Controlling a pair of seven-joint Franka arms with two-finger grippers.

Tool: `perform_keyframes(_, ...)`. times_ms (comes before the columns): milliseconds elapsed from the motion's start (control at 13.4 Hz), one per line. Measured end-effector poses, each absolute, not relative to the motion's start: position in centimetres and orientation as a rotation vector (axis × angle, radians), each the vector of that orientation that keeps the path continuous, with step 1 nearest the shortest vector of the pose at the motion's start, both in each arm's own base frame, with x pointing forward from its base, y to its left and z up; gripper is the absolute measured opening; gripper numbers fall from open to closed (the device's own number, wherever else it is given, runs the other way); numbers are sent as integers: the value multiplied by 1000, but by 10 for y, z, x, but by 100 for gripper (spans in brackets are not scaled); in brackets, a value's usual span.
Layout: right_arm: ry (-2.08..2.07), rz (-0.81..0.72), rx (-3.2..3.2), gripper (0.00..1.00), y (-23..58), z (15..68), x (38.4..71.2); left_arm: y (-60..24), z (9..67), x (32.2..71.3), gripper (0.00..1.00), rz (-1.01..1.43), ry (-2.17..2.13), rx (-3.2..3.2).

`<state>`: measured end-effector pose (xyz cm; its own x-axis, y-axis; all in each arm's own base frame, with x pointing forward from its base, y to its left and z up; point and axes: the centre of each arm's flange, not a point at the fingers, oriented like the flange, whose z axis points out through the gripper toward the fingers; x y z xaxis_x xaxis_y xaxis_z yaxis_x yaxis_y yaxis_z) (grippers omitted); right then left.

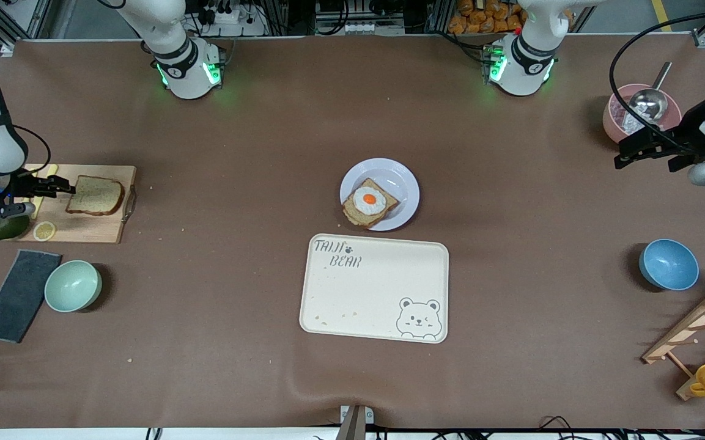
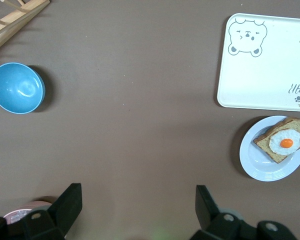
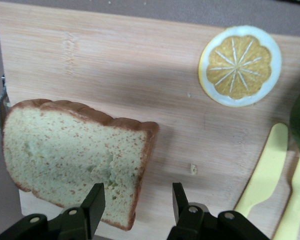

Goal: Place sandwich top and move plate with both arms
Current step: 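Lower the right gripper and grasp the bread slice on the board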

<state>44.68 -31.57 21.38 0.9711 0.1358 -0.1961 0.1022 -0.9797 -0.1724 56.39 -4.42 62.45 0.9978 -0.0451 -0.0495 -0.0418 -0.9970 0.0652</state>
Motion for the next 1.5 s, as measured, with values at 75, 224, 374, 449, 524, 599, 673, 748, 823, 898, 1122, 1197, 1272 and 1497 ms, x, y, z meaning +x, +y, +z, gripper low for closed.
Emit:
perform_keyframes(75, -156, 310, -2946, 56, -318, 207, 443, -44, 625, 564, 100, -71, -66, 3076)
perform_keyframes(224, -111, 274, -2943, 49, -316, 189, 435, -44, 624, 565, 100, -66, -66, 3076)
perform_keyframes(374, -91, 244, -2943, 44, -311, 182, 430, -44, 624, 565, 100, -63, -66, 3076)
perform_keyframes(449, -90, 244, -2935, 33, -307, 180, 429, -44, 624, 565, 100, -61, -66, 3076)
perform_keyframes(524, -92, 245, -2933, 21, -306, 179, 429, -44, 624, 565, 100, -61, -66, 3076)
perform_keyframes(599, -96, 252, -2928, 16, -304, 179, 430, -44, 624, 565, 100, -62, -66, 3075)
perform_keyframes(673, -104, 265, -2917, 15, -301, 179, 431, -44, 624, 565, 100, -63, -66, 3076)
perform_keyframes(748, -114, 285, -2900, 15, -296, 179, 432, -44, 623, 565, 100, -64, -66, 3076)
perform_keyframes(823, -124, 305, -2881, 15, -290, 180, 436, -44, 623, 565, 100, -65, -66, 3076)
perform_keyframes(898, -133, 328, -2863, 15, -285, 183, 441, -44, 623, 565, 100, -66, -66, 3076)
perform_keyframes(1122, -131, 418, -2802, 9, -274, 208, 465, -44, 623, 565, 100, -66, -66, 3076)
perform_keyframes(1197, -117, 454, -2784, 9, -269, 220, 475, -44, 623, 565, 100, -66, -66, 3076)
perform_keyframes(1272, -111, 482, -2773, 9, -263, 230, 483, -44, 623, 565, 100, -66, -66, 3076)
perform_keyframes(1497, -94, 565, -2741, 9, -238, 244, 495, -44, 622, 565, 100, -66, -66, 3076)
